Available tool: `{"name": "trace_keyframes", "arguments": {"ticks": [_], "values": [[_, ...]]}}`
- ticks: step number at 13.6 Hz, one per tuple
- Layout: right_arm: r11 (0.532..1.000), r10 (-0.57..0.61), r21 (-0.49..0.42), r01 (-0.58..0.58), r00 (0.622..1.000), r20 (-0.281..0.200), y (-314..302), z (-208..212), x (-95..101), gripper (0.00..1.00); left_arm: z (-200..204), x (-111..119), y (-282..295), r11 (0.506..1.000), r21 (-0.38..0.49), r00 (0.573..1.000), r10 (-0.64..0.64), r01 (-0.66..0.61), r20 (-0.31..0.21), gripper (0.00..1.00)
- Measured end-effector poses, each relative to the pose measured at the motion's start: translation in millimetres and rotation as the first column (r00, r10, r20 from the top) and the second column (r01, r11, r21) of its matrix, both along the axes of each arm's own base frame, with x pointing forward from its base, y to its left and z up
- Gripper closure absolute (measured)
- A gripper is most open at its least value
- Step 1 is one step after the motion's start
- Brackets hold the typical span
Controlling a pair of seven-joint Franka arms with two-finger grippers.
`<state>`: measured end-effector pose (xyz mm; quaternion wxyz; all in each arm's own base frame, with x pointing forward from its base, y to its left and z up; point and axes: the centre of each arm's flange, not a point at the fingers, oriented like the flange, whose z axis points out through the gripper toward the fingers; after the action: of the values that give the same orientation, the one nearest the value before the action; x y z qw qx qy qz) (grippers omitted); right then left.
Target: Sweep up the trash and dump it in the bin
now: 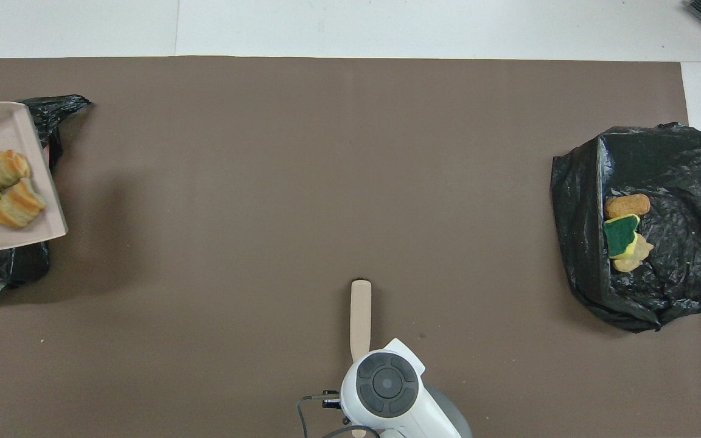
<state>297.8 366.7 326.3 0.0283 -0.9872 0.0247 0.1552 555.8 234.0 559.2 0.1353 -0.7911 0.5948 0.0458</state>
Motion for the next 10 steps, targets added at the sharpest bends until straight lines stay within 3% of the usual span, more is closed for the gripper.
{"name": "trace_keyframes", "arguments": {"ticks": [3, 6, 10], "values": [[1.0, -0.015, 0.027, 0.014, 0.999, 0.041, 2.4, 13.1, 17.1, 0.33, 8.9, 4.7, 57.2, 0.998, 0.057, 1.0, -0.006, 0.006, -0.003, 0.68], [0.997, -0.071, 0.043, 0.065, 0.984, 0.162, -22.7, 53.8, 82.8, 0.0, 8.9, 25.9, 77.0, 0.983, 0.178, 0.998, -0.046, 0.053, -0.041, 0.68], [0.992, -0.117, -0.024, 0.128, 0.957, 0.265, -102.7, 113.7, 175.4, 0.0, -8.7, 43.9, 84.3, 0.931, 0.337, 0.986, -0.101, 0.141, -0.134, 0.68]]}}
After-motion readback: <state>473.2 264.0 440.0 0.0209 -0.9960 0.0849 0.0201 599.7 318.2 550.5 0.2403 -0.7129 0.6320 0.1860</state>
